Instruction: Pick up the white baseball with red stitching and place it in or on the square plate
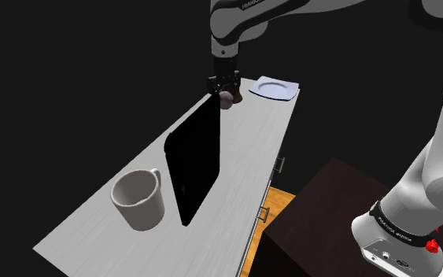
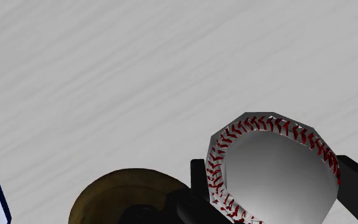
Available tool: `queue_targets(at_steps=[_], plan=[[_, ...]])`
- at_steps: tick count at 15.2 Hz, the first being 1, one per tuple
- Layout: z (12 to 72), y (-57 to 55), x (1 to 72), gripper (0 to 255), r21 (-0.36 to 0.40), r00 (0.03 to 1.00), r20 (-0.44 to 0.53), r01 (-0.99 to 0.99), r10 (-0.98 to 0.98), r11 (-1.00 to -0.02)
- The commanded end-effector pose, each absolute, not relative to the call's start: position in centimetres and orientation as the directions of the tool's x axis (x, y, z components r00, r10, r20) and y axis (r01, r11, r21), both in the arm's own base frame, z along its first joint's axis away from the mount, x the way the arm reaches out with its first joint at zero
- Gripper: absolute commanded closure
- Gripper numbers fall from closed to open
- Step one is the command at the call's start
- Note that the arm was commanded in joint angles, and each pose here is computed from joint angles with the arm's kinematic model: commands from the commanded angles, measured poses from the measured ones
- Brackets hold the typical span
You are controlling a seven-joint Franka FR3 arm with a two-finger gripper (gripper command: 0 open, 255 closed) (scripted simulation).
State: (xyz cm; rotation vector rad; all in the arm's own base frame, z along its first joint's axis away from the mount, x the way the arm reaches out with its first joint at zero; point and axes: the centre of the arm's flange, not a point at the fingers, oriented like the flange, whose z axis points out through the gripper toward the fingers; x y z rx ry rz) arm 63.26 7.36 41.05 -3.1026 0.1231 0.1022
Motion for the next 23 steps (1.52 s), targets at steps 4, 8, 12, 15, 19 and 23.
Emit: queue_targets(at_steps=[4, 8, 12, 15, 19, 23], plan=[[43.6, 7.4, 63.2, 255, -0.032, 0.995, -0.067, -0.08, -0.078, -0.996], [45.8, 7.4, 63.2, 255, -0.032, 0.995, -0.067, -0.08, -0.078, -0.996], [47.9, 7.4, 63.2, 255, -0.032, 0.995, -0.067, -0.08, -0.078, -0.996], [49.1, 7.4, 63.2, 255, -0.032, 0.995, -0.067, -0.08, -0.078, -0.996], [49.2, 2.2, 62.7, 255, -0.032, 0.995, -0.067, -0.08, -0.078, -0.996], [49.3, -3.1, 62.2, 255, -0.032, 0.995, -0.067, -0.08, -0.078, -0.996]])
